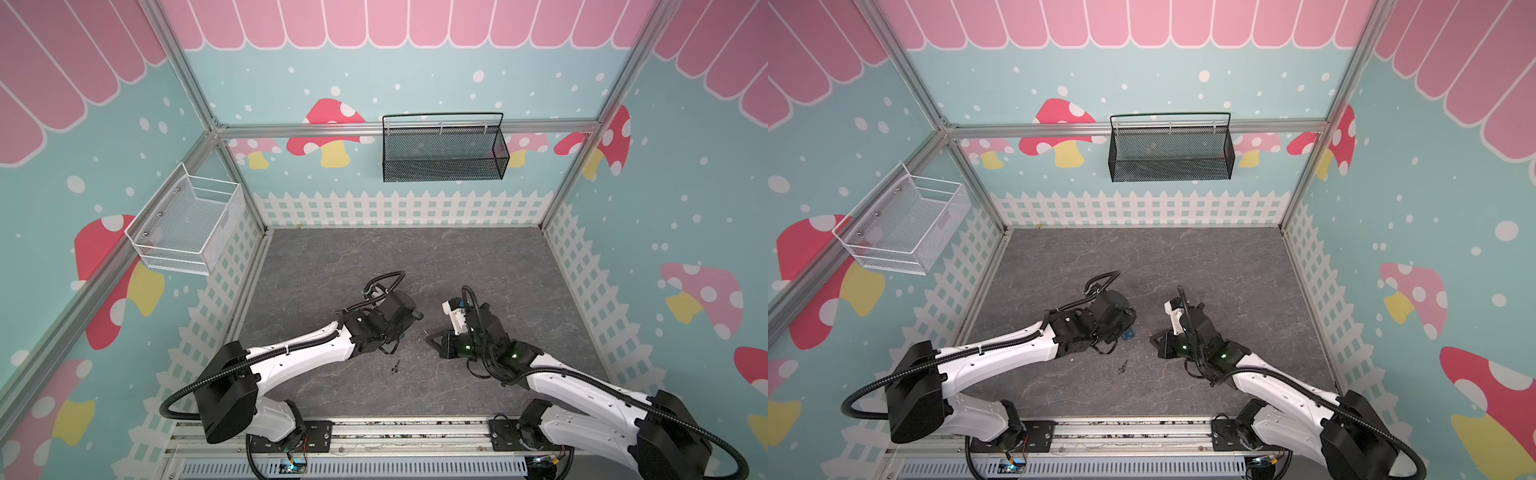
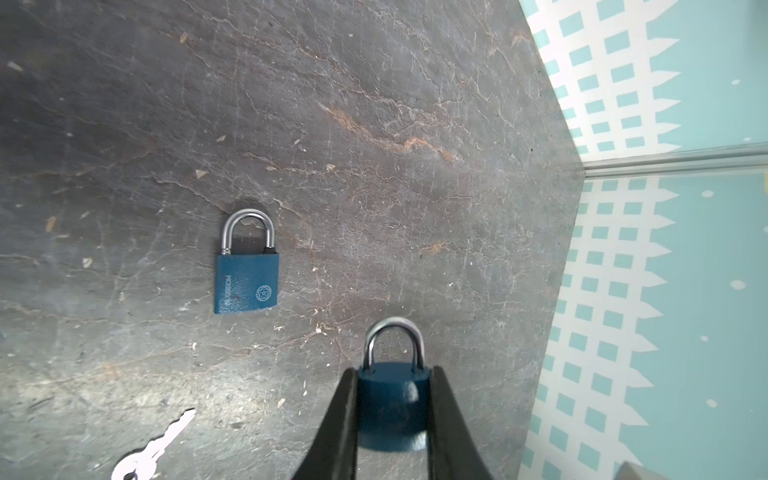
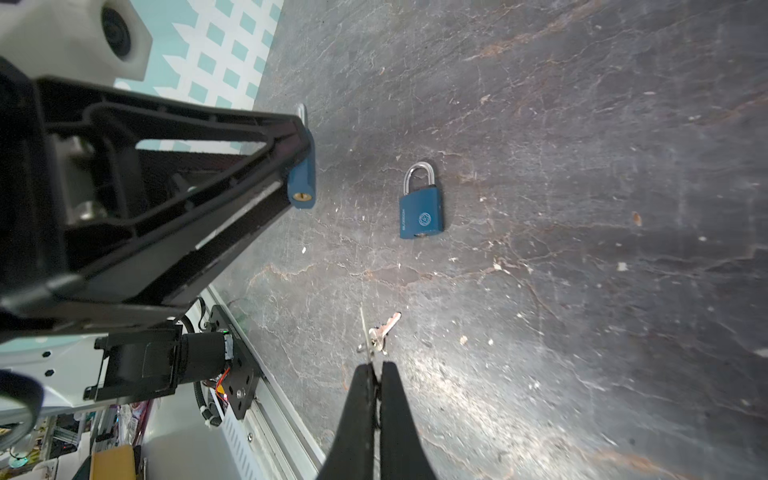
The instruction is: Unlock with the key
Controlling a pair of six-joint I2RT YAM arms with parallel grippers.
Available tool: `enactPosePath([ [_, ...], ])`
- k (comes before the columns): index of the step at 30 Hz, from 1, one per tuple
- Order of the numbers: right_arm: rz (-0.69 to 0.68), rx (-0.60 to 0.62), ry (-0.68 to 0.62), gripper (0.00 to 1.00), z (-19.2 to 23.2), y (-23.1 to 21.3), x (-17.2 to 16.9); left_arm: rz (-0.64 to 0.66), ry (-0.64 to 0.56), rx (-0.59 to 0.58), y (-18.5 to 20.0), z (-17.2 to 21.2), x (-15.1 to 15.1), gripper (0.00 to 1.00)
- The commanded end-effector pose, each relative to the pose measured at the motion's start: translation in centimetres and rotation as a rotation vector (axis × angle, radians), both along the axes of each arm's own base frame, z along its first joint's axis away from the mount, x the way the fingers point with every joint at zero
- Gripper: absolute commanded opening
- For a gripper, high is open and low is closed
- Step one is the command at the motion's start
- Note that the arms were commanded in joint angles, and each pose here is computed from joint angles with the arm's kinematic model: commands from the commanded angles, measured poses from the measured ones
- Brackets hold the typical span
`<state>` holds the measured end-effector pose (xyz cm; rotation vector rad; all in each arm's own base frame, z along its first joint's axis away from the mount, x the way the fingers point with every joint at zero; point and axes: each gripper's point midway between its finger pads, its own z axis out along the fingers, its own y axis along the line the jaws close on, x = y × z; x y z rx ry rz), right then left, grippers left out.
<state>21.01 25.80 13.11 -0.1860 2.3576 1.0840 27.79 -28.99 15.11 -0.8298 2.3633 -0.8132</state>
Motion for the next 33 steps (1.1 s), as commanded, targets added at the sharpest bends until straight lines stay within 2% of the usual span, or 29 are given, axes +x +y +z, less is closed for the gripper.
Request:
enactPosePath([
  [1, -0.051, 0.079, -0.033, 0.0, 1.4, 1.1, 1.2, 0.074, -0.011, -0.057, 0.6, 0.8, 0.4, 0.0],
  [19, 0.007, 0.151, -0.037, 0.0, 2.7, 4.1, 1.9, 0.073, -0.056, -0.009, 0.6, 1.5, 0.8, 0.0],
  [33, -0.024, 0.11, -0.029, 0.0, 1.8, 3.9, 2.5, 0.063, -0.066, -0.016, 0.5, 2.1, 0.7, 0.0],
])
